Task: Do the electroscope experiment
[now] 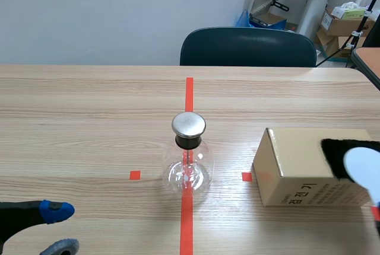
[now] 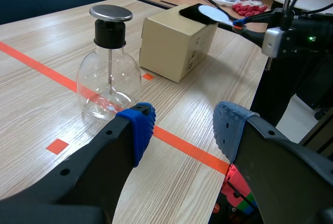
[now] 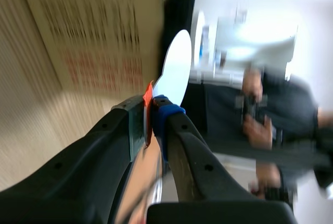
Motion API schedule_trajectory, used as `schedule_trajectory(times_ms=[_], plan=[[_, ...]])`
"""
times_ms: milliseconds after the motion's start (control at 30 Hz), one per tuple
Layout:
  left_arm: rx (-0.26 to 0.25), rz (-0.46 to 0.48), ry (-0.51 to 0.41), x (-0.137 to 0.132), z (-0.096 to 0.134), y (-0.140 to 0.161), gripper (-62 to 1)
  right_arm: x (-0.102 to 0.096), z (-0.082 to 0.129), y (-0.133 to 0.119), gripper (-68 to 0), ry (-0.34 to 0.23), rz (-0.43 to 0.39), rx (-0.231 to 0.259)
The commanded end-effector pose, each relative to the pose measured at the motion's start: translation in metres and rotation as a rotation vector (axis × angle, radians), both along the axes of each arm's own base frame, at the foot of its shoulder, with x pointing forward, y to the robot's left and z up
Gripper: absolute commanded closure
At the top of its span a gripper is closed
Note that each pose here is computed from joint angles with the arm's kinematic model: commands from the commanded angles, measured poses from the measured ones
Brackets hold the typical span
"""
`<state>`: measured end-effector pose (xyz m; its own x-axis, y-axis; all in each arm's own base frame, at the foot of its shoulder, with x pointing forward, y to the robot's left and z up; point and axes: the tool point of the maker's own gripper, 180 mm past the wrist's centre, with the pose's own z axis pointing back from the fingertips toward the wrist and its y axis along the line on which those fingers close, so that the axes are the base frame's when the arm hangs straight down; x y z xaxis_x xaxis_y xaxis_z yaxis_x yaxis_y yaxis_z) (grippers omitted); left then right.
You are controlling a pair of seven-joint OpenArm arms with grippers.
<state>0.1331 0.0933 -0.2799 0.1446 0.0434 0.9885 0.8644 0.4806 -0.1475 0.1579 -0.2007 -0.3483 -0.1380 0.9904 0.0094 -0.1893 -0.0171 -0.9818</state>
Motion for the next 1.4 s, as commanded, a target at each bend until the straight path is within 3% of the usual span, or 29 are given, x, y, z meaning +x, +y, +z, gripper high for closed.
schedule_trajectory(times_ms=[0,67,200,267,333,467,533,600,700,767,867,933,1000,1067,1167,1233,1300,1367], plan=[[-0.040,-0.001,-0.013,0.001,0.009,-0.005,-28.8,0.003,0.015,0.013,-1.9,-0.066,0.073,-0.005],[-0.040,-0.001,-0.013,0.001,0.009,-0.005,-28.8,0.002,0.015,0.016,-1.9,-0.067,0.092,0.001],[-0.040,-0.001,-0.013,0.001,0.009,-0.005,-28.8,0.006,0.016,-0.017,-1.9,-0.072,-0.100,-0.022],[-0.040,-0.001,-0.013,0.001,0.009,-0.005,-28.8,0.006,0.016,-0.027,-1.9,-0.073,-0.154,-0.031],[-0.040,-0.001,-0.013,0.001,0.009,-0.005,-28.8,0.006,0.016,-0.022,-1.9,-0.072,-0.125,-0.031],[-0.041,0.000,-0.013,0.001,0.009,-0.005,-28.8,0.004,0.016,0.012,-1.9,-0.072,0.062,-0.001],[-0.041,0.000,-0.013,0.001,0.009,-0.005,-28.8,0.002,0.016,0.018,-2.0,-0.071,0.096,0.006],[-0.041,0.000,-0.013,0.001,0.009,-0.005,-28.8,0.004,0.016,0.009,-1.9,-0.073,0.039,0.001],[-0.041,0.000,-0.013,0.001,0.009,-0.005,-28.8,0.007,0.017,-0.022,-2.0,-0.076,-0.131,-0.025],[-0.041,0.000,-0.013,0.001,0.009,-0.005,-28.8,0.007,0.017,-0.031,-2.0,-0.077,-0.179,-0.034],[-0.043,0.000,-0.014,0.001,0.010,-0.005,-30.1,0.007,0.016,-0.017,-2.0,-0.074,-0.104,-0.030],[-0.044,0.000,-0.014,0.001,0.010,-0.005,-35.4,0.005,0.016,0.003,-2.0,-0.071,0.010,-0.012],[-0.044,0.000,-0.014,0.001,0.010,-0.005,-40.2,0.003,0.016,0.015,-2.0,-0.069,0.074,-0.002],[-0.044,0.000,-0.014,0.001,0.010,-0.005,-40.7,0.004,0.016,0.009,-2.0,-0.070,0.038,-0.002],[-0.044,0.000,-0.014,0.001,0.010,-0.005,-40.7,0.006,0.016,-0.021,-2.0,-0.074,-0.135,-0.025],[-0.044,0.000,-0.014,0.001,0.010,-0.005,-40.8,0.005,0.017,-0.034,-2.0,-0.075,-0.194,-0.040],[-0.044,0.000,-0.015,0.001,0.010,-0.005,-40.7,0.005,0.017,-0.032,-2.0,-0.075,-0.181,-0.046],[-0.047,0.001,-0.016,0.001,0.011,-0.005,-40.8,0.005,0.016,-0.018,-2.0,-0.071,-0.099,-0.044]])
